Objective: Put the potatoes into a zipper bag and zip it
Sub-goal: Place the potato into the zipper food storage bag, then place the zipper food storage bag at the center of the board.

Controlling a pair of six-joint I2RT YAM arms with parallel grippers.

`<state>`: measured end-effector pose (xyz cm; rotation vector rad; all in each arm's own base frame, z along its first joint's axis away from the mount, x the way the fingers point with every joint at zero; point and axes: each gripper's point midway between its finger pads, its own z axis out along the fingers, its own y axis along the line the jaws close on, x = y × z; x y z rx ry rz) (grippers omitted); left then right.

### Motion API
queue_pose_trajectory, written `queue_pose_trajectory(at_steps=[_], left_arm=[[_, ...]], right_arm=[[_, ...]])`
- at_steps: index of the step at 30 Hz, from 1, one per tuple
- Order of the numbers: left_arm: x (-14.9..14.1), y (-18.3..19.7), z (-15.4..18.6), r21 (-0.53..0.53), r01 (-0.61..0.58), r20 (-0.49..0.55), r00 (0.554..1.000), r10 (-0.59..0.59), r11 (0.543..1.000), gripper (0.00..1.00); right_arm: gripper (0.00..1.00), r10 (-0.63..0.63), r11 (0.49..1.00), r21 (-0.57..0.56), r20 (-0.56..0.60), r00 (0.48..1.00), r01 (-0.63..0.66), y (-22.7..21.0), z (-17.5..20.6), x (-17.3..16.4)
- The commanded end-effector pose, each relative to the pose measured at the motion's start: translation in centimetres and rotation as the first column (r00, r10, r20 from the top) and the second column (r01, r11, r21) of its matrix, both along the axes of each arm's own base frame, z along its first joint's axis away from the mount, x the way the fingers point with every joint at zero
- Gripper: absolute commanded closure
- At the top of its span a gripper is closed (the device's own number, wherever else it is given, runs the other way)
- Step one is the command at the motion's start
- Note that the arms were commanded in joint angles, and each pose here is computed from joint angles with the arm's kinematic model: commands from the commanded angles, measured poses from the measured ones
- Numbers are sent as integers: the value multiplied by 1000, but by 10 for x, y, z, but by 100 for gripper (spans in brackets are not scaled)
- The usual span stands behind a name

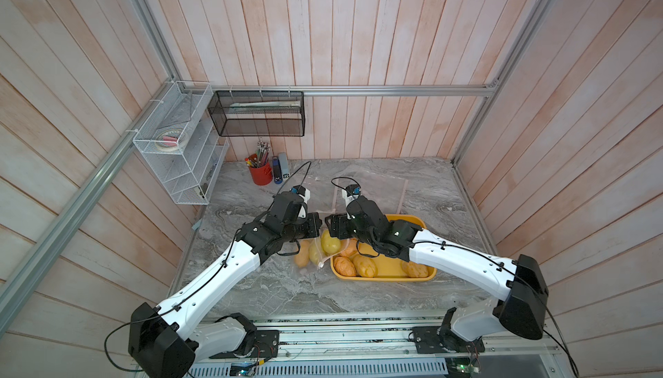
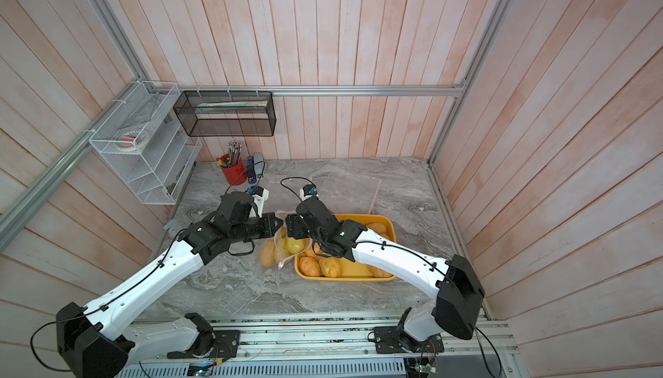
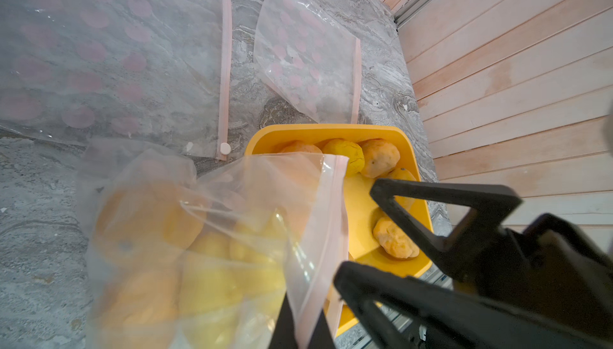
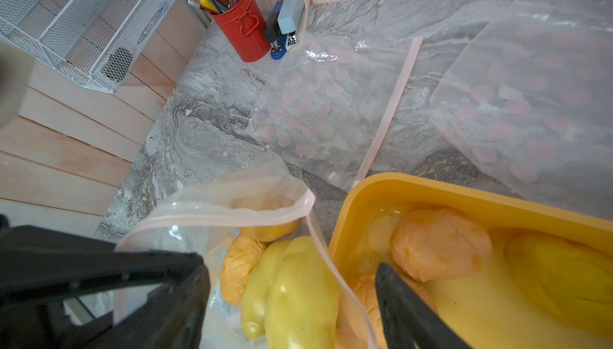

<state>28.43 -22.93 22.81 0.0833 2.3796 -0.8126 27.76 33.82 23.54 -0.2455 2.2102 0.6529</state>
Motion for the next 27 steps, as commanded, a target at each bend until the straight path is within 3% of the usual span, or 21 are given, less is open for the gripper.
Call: queue_pose_trajectory(at_steps=[1, 7, 13, 15, 21, 27], left_arm=[[2, -1, 4, -23, 1, 14, 1000, -1, 1000, 100], [2, 3, 6, -19, -11, 21, 1000, 11, 1000, 100], [1, 1, 7, -28, -3, 24, 1000, 4, 1000, 100], [1, 1, 7, -29, -2, 24, 1000, 3, 1000, 100], [0, 2, 9, -31, -4, 30, 1000, 4, 1000, 100], [-5, 8, 3, -44, -40, 3, 999, 40, 998, 100]], right_arm=[[29, -45, 999, -19, 18, 999, 46, -23, 0, -6], [40, -30, 999, 10, -36, 999, 30, -40, -33, -27], [46, 28, 999, 39, -88, 996, -25, -30, -61, -35], [53, 31, 999, 29, -98, 995, -28, -25, -68, -32], [99, 34, 999, 23, -88, 996, -33, -17, -65, -22], [100, 36, 999, 31, -34, 999, -35, -13, -27, -13]])
